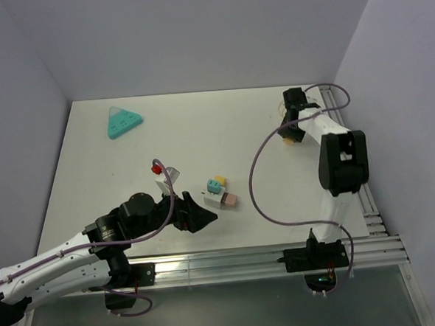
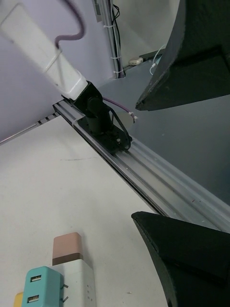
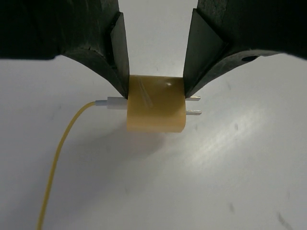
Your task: Insert the plug
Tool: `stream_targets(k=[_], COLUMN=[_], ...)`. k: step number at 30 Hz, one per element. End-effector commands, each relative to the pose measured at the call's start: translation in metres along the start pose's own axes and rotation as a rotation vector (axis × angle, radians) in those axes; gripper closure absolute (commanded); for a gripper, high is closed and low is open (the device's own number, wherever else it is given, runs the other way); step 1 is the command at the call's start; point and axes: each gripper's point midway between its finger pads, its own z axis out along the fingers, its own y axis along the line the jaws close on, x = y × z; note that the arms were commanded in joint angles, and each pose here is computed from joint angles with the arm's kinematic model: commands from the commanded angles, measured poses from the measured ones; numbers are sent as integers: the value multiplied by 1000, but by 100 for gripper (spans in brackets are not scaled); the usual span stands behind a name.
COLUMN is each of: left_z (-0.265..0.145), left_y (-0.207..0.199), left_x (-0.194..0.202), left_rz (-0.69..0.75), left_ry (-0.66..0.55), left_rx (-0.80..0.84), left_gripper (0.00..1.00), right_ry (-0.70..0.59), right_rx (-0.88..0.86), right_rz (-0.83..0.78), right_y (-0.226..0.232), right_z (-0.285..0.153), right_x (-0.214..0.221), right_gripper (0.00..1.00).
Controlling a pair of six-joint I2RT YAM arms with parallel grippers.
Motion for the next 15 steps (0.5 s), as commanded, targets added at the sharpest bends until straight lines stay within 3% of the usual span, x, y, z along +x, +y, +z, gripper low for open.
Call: stream_targets(k=[1,7,11,14,15], left_z=[-1,11,18,27,33], left_y=[-25,-11,-19,-20,-21], left_x=[-12,-4,-1,9,10], left_rz=[-58,-122,-177,-205,-204], left_ry=[-26,-43,-76,-39,-28], left_rx=[76,63,164,191,195], left_gripper=[11,18,24,25,26], right_ry=[-153,-177,-239,-213,-241], right_rx=[-153,-319,-535,-664,-767], right_rz=[-14,-73,-84,-96,-101], right_y=[14,12,14,8,8], right_z=[-71,-124,-183,-200,-225], right_x=[3,89,131,170,178], right_gripper=[100,100,100,100,100])
